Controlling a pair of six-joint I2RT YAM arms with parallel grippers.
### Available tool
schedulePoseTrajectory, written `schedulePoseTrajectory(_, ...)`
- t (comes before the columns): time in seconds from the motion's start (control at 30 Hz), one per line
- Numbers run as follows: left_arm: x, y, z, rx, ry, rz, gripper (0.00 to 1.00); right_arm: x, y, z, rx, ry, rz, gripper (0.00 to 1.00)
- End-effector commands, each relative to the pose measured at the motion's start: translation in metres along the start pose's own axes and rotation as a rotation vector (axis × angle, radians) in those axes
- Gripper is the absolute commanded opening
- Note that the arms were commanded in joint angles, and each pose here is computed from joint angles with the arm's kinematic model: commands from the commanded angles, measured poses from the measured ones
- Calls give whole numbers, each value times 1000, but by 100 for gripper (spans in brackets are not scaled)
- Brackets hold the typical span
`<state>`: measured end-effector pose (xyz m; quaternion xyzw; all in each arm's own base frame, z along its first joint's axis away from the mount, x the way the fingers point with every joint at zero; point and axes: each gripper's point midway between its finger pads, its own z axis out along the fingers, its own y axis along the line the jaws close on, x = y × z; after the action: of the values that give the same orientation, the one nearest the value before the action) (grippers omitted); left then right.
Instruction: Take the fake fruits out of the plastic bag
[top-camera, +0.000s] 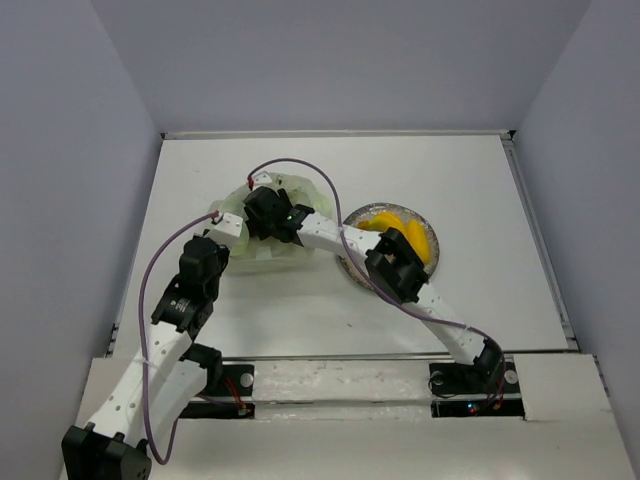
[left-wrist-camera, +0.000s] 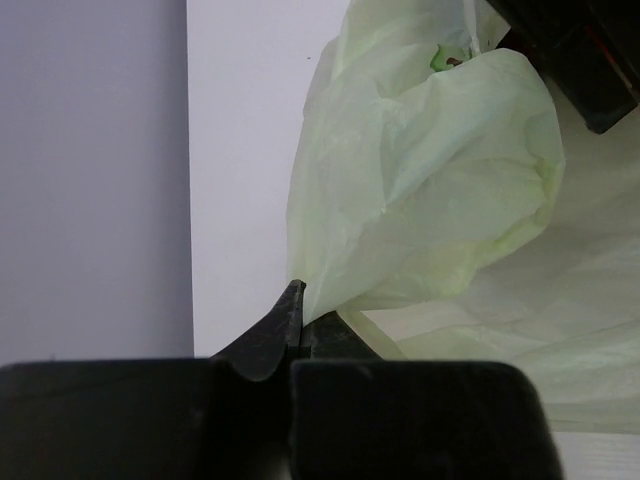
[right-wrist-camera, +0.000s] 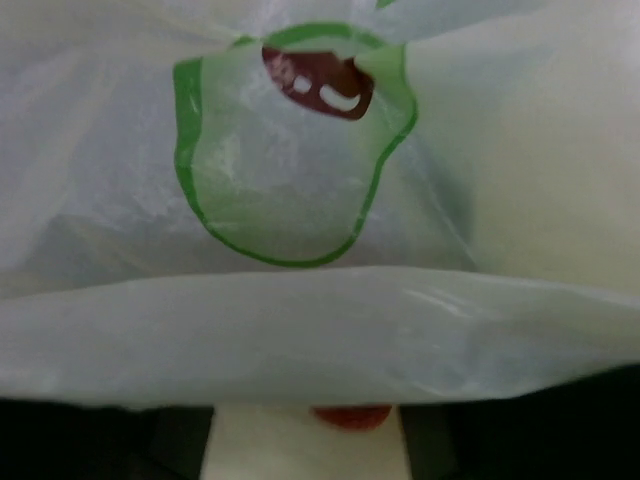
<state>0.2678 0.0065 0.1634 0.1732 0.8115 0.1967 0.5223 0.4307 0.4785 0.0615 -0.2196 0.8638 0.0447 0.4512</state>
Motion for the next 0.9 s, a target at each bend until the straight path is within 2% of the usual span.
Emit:
schedulePoseTrajectory(0.0, -9, 5, 1, -22, -34, -22, 1, 12, 8, 10, -28, 6, -14, 57)
schedulePoseTrajectory(0.03, -9, 5, 1, -23, -32, -21, 1, 12, 8, 8, -29, 9, -8, 49)
schedulePoseTrajectory(0.07, -8, 5, 1, -25, -29, -19, 1, 5, 8, 3, -40, 0, -1, 25)
schedulePoseTrajectory(0.13, -8, 6, 1, -26, -30, -20, 1, -4, 9, -6, -63, -10, -3, 8)
schedulePoseTrajectory(0.27, -12, 8, 2, -33, -38, -21, 1, -39, 11, -38, -135, -61, 2, 1)
schedulePoseTrajectory(0.3, -12, 8, 2, -37, -38, -23, 1, -61, 10, -57, -165, -98, 15, 1)
schedulePoseTrajectory(0.37, -14, 11, 3, -51, -38, -21, 1, -70, 16, -78, -243, -104, 4, 1)
schedulePoseTrajectory(0.4, -14, 11, 3, -51, -35, -18, 1, -91, 13, -104, -283, -145, 9, 1)
schedulePoseTrajectory(0.63, -16, 25, 5, -128, -20, -28, 1, -100, 20, -198, -573, -172, -96, 1)
schedulePoseTrajectory(0.77, -18, 30, 3, -153, -22, -17, 1, -95, 27, -235, -714, -151, -153, 1)
schedulePoseTrajectory(0.87, -19, 32, 3, -157, -25, -16, 1, -112, 29, -259, -774, -193, -154, 1)
